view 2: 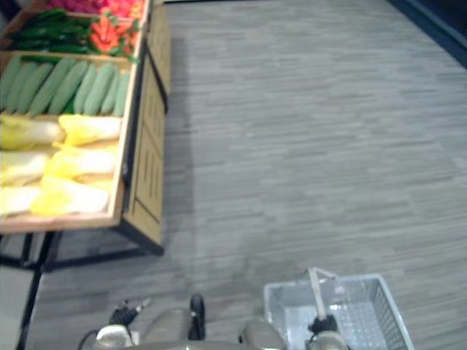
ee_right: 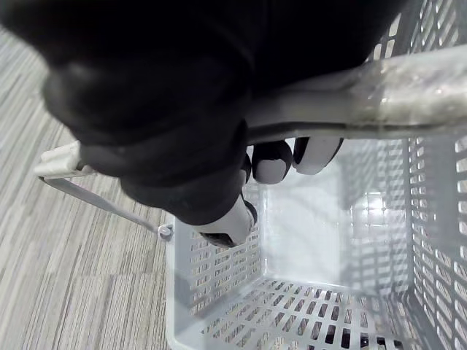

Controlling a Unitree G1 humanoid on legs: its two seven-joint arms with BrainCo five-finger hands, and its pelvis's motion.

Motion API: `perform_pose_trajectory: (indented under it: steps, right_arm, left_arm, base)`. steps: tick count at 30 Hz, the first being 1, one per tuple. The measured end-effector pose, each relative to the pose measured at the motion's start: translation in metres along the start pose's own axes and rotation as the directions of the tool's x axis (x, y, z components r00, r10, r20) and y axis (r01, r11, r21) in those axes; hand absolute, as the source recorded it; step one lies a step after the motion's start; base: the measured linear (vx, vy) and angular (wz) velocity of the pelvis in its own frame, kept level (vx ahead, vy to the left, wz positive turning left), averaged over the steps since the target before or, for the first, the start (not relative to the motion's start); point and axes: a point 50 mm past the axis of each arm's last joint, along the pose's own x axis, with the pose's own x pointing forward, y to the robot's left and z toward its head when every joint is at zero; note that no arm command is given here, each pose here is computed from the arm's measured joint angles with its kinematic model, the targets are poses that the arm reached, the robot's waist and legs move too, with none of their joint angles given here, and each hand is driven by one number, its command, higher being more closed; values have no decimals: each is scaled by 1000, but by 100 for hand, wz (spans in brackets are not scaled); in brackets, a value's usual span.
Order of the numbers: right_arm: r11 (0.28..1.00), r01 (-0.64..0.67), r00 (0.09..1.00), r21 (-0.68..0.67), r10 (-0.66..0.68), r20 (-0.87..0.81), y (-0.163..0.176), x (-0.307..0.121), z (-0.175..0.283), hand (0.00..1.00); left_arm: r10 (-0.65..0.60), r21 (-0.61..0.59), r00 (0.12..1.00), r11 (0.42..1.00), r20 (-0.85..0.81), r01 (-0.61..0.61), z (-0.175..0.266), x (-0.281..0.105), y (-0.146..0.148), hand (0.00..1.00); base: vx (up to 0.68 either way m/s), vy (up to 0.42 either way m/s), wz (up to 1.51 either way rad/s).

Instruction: Pick vegetable in the basket

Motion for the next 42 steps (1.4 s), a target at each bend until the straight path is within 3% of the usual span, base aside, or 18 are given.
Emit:
perform_pose_trajectory:
  steps: [9,15,26,33,38,42]
  right_arm:
    - [988,13,998,157,-2,-68,2,0,-9,100]
    - [964,50,992,261,-16,-129,3,-1,-17,100]
    - [986,30,998,162,-20,-62,-8,5,-3,100]
    - [977,55,997,207,-42,-69,-16,9,3,100]
    - [976,55,996,210,-38,-85,-12,7,-4,100]
    - [976,41,997,212,-25,-74,-8,7,-1,100]
  left_arm:
    - [-16,13,998,1000,65,15,24,5,-5,0]
    - [-25,-27,1000,999,-3,25,10,3,-11,0]
    - [8,-197,1000,980,-21,-12,6,2,-8,0]
    - [18,-206,998,978,-63,-31,-6,0,-4,0]
    - [10,-84,987,996,-162,-24,-37,-7,1,0]
    - [10,-76,990,997,-144,-21,-35,-7,1,0]
  base:
    - [379,-78,31]
    - [496,-410,51]
    - [288,-179,58]
    - [282,102,117]
    - [366,58,128]
    - [296,-177,131]
